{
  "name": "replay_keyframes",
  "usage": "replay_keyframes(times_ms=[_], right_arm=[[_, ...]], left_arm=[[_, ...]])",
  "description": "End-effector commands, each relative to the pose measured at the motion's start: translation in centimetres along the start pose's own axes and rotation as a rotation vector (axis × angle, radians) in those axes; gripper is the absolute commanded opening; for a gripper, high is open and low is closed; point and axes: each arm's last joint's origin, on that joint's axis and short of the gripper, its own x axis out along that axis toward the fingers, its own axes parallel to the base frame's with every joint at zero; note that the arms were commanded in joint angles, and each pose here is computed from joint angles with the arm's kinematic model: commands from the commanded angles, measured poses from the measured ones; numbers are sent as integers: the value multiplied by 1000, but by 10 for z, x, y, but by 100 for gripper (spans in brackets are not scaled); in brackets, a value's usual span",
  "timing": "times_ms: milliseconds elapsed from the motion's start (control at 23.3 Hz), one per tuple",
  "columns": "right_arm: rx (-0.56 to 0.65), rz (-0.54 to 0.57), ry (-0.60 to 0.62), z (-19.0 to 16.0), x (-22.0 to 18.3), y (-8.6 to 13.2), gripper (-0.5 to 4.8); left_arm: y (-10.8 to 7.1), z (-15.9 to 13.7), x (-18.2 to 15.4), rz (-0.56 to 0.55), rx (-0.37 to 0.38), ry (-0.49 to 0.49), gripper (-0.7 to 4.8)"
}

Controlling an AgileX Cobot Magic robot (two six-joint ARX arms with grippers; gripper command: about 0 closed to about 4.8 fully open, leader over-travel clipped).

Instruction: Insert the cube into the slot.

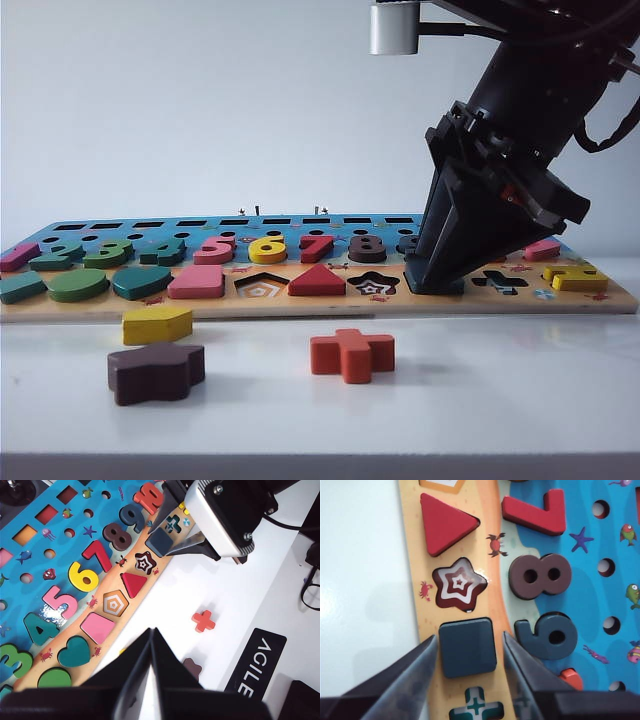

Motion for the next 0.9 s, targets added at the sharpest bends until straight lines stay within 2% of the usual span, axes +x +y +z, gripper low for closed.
replay_keyframes(times_ms=[43,258,516,774,903], right_arm=[[22,-16,-23,2,0,-2,262],[35,-21,-28,3,-1,-2,262],[117,-35,-44,4,-5,-4,261],[226,-116,-132,9,-28,-9,261],[335,-149,-184,11,-42,-10,260]], left_arm=[[0,2,-1,1,13,-19,17],[0,2,-1,0,13,-19,17],[0,2,-1,0,13,-19,17],[0,2,-1,0,12,-19,17],[0,2,-1,0,12,-19,17]])
